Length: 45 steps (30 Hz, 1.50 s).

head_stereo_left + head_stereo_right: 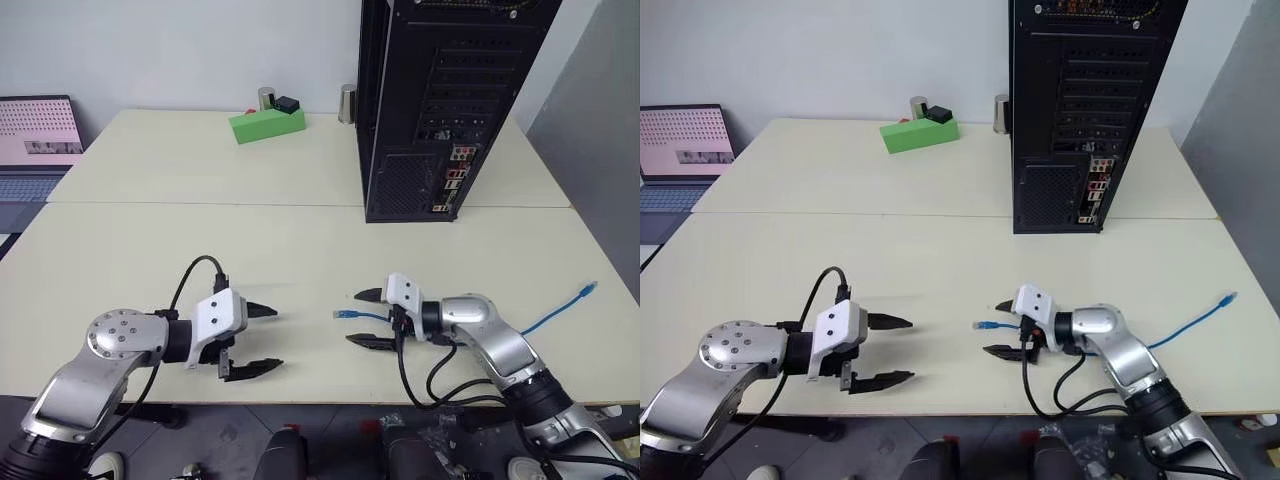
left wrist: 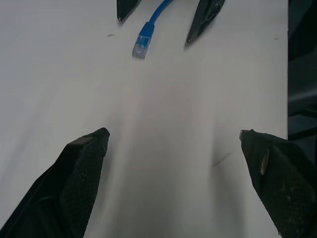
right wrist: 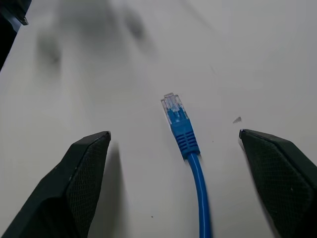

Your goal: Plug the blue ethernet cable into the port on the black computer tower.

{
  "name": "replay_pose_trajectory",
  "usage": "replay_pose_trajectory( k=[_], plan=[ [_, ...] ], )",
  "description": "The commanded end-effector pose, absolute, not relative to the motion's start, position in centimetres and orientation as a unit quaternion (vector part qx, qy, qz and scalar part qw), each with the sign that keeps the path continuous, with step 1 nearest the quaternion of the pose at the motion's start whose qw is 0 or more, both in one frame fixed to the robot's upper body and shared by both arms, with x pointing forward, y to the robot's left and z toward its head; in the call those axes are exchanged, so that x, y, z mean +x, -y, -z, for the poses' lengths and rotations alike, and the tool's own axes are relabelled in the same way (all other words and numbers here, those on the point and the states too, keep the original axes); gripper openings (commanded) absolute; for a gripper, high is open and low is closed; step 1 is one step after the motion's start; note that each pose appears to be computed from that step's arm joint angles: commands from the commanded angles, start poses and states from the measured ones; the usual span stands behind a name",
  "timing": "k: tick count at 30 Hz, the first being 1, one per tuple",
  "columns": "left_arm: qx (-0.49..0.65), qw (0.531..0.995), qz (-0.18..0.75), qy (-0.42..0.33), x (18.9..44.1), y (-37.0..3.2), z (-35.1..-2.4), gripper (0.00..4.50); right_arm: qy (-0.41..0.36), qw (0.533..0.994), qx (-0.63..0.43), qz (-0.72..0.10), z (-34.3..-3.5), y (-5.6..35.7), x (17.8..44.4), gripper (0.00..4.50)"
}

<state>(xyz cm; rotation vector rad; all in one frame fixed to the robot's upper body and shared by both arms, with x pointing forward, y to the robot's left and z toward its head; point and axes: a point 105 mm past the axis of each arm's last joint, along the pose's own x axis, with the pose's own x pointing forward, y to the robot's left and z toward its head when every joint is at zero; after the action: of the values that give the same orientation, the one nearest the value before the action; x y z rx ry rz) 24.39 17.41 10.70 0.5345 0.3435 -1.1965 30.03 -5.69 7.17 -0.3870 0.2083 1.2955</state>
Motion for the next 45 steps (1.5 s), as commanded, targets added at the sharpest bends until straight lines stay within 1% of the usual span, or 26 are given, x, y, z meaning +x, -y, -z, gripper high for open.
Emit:
replay_pose_trajectory(
  k=[1, 2, 3, 5, 10, 12, 13, 14, 17, 20, 23, 30, 34, 39, 41, 42, 45],
  plan=[
    [0.256, 0.777, 0.557, -0.143, 24.6, -17.1, -11.1, 4.50, -0.089, 0.776, -0.195, -0.594, -7.4, 6.3, 30.4, 4.24],
    [0.258, 0.775, 0.558, -0.143, 24.6, -17.1, -11.0, 4.50, -0.092, 0.774, -0.198, -0.594, -7.3, 6.5, 30.3, 4.04],
    [0.258, 0.775, 0.560, -0.141, 24.6, -17.1, -11.0, 4.50, -0.093, 0.774, -0.200, -0.594, -7.2, 6.5, 30.3, 3.95],
    [0.257, 0.774, 0.561, -0.138, 24.7, -17.0, -11.1, 4.50, -0.093, 0.774, -0.202, -0.593, -7.2, 6.6, 30.4, 3.50],
    [0.262, 0.771, 0.563, -0.138, 25.1, -16.9, -10.7, 4.50, -0.096, 0.772, -0.215, -0.590, -6.9, 6.3, 30.6, 2.22],
    [0.265, 0.772, 0.562, -0.138, 25.3, -16.9, -10.6, 4.50, -0.096, 0.770, -0.220, -0.591, -6.9, 6.3, 30.6, 1.79],
    [0.271, 0.773, 0.556, -0.142, 25.7, -17.1, -10.5, 4.50, -0.096, 0.767, -0.227, -0.592, -6.8, 6.3, 30.6, 1.58],
    [0.277, 0.774, 0.551, -0.144, 26.0, -17.1, -10.3, 4.50, -0.096, 0.765, -0.231, -0.594, -6.8, 6.4, 30.5, 1.28],
    [0.280, 0.779, 0.544, -0.134, 27.0, -16.9, -10.6, 4.50, -0.095, 0.763, -0.236, -0.595, -6.8, 6.5, 30.6, 0.57],
    [0.282, 0.779, 0.546, -0.125, 27.7, -16.4, -10.7, 4.50, -0.087, 0.762, -0.233, -0.598, -7.3, 6.3, 30.6, 0.07],
    [0.292, 0.774, 0.551, -0.107, 28.7, -15.3, -10.7, 4.50, -0.072, 0.761, -0.213, -0.609, -8.5, 5.7, 30.3, 0.02],
    [0.288, 0.751, 0.588, -0.081, 30.4, -12.6, -10.7, 4.50, -0.060, 0.749, -0.212, -0.625, -9.7, 4.7, 29.6, 0.00],
    [0.284, 0.741, 0.604, -0.073, 30.8, -11.4, -10.4, 4.50, -0.056, 0.748, -0.218, -0.625, -10.0, 4.5, 29.5, 0.00],
    [0.275, 0.729, 0.623, -0.069, 30.7, -10.5, -10.2, 4.50, -0.054, 0.748, -0.221, -0.623, -10.2, 4.5, 29.4, 0.00],
    [0.270, 0.728, 0.627, -0.065, 30.8, -10.1, -10.2, 4.16, -0.052, 0.748, -0.221, -0.623, -10.3, 4.5, 29.4, 0.00],
    [0.269, 0.727, 0.628, -0.063, 30.9, -9.9, -10.2, 4.09, -0.051, 0.748, -0.222, -0.623, -10.3, 4.4, 29.4, 0.00],
    [0.270, 0.724, 0.632, -0.056, 30.9, -9.6, -10.4, 3.47, -0.051, 0.747, -0.225, -0.624, -10.3, 4.4, 29.3, 0.00]
  ],
)
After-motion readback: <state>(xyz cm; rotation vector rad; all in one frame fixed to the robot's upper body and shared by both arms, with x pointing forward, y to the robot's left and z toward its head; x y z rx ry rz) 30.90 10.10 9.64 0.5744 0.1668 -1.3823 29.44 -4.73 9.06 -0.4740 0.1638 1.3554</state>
